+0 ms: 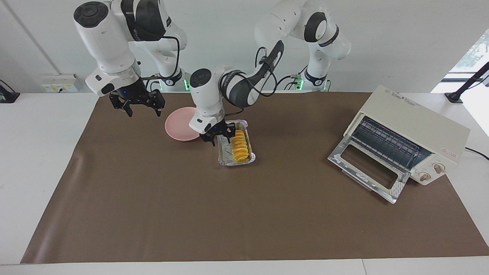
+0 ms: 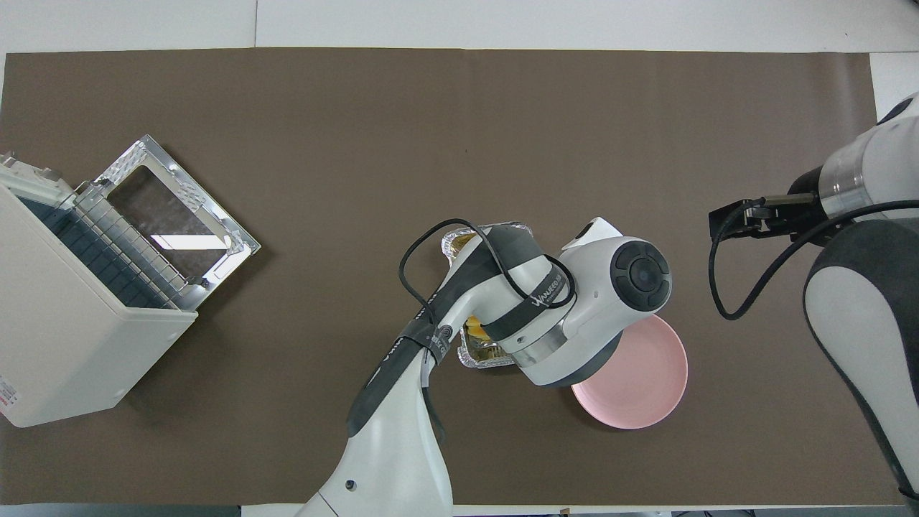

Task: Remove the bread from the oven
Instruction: 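Lower the foil tray beside the plate while the right gripper approaches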

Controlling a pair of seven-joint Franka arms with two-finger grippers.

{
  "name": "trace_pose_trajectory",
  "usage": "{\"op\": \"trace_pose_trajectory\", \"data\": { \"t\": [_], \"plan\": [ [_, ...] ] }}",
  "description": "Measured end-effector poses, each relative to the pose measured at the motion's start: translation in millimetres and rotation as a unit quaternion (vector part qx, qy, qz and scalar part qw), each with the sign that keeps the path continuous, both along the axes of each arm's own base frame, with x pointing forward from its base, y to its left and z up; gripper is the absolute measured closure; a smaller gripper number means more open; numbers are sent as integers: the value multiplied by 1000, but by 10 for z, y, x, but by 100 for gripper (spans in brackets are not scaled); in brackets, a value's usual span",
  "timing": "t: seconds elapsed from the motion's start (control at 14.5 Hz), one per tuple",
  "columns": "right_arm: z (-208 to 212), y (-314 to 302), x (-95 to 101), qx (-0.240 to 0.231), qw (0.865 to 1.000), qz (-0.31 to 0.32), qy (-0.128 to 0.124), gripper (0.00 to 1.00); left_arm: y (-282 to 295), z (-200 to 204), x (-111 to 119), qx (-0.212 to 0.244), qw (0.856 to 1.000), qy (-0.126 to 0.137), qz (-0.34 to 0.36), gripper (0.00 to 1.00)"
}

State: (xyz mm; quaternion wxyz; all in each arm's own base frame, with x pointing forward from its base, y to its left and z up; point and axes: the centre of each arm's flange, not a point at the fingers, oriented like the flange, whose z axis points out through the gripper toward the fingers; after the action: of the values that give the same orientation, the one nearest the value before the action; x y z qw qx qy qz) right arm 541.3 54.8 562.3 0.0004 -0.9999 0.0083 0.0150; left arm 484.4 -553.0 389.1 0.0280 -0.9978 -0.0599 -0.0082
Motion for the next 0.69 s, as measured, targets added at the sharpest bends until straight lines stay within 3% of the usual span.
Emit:
{"op": "trace_pose_trajectory", "data": {
  "t": [0.14, 0.48, 0.69],
  "plan": [
    [-46, 8, -3, 3, 1000, 0, -9, 0, 419, 388, 349, -19, 999, -5, 39, 1],
    [-297, 164, 0, 25, 1000, 6, -2, 0, 1995, 1369, 997, -23, 994, 12, 111, 0],
    [-635, 818, -16, 30, 998, 55, 1, 0, 3046, 1634, 1198, -11, 994, 52, 99, 0]
  ]
}}
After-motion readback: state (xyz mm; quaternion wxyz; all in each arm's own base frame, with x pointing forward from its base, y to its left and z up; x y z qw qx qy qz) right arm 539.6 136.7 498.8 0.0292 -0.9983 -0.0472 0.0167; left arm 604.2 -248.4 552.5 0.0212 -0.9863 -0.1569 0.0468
